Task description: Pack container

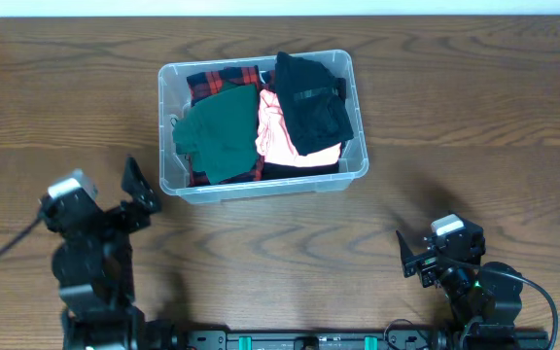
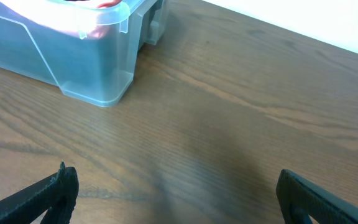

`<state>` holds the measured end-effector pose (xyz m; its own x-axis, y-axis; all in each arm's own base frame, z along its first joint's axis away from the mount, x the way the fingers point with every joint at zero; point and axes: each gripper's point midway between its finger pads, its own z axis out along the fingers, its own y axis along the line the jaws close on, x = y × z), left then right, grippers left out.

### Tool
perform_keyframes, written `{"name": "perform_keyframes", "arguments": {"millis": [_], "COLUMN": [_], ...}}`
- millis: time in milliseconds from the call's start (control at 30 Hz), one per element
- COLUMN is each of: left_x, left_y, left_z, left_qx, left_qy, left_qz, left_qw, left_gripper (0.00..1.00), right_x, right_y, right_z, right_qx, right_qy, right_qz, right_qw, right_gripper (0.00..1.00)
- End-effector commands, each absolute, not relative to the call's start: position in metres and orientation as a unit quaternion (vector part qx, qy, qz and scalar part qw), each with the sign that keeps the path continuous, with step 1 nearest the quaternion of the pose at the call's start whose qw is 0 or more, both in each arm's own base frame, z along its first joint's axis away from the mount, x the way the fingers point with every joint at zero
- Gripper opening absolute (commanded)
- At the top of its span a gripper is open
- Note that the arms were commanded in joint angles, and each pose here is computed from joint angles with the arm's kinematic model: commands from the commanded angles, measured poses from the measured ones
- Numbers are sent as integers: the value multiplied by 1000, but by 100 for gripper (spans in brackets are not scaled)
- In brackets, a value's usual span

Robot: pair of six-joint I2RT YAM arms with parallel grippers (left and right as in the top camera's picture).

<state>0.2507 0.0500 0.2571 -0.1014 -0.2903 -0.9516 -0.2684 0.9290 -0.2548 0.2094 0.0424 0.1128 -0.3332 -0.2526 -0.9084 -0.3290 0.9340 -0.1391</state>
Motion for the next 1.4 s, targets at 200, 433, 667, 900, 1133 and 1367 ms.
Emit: {"name": "perform_keyframes", "arguments": {"millis": [200,433,667,900,1133,1367], "left_x": [242,240,239,238,240,243], "left_y": [33,23,20,20,21,21], "left_z": [216,191,175,169,156,148], "left_qx": [-150,-133,-129,-129,-129,-129], "left_qy": [741,749,749,746,752,746], "left_qz": [-17,-29,-33,-33,-32,-33], "left_qw": [654,649,649,652,646,653], "left_gripper": [98,98,98,98,98,98], "right_x": [210,210,210,210,210,210], "right_y": [39,39,39,39,39,39], "right_z": [113,113,113,113,113,113], "right_qx": [-166,-166,-166,-166,-166,-166], "right_qy": [817,817,817,817,817,817], "right_qz": [33,33,33,33,33,33], "right_qw": [550,550,550,550,550,550], "right_gripper": [99,99,99,99,99,99]}}
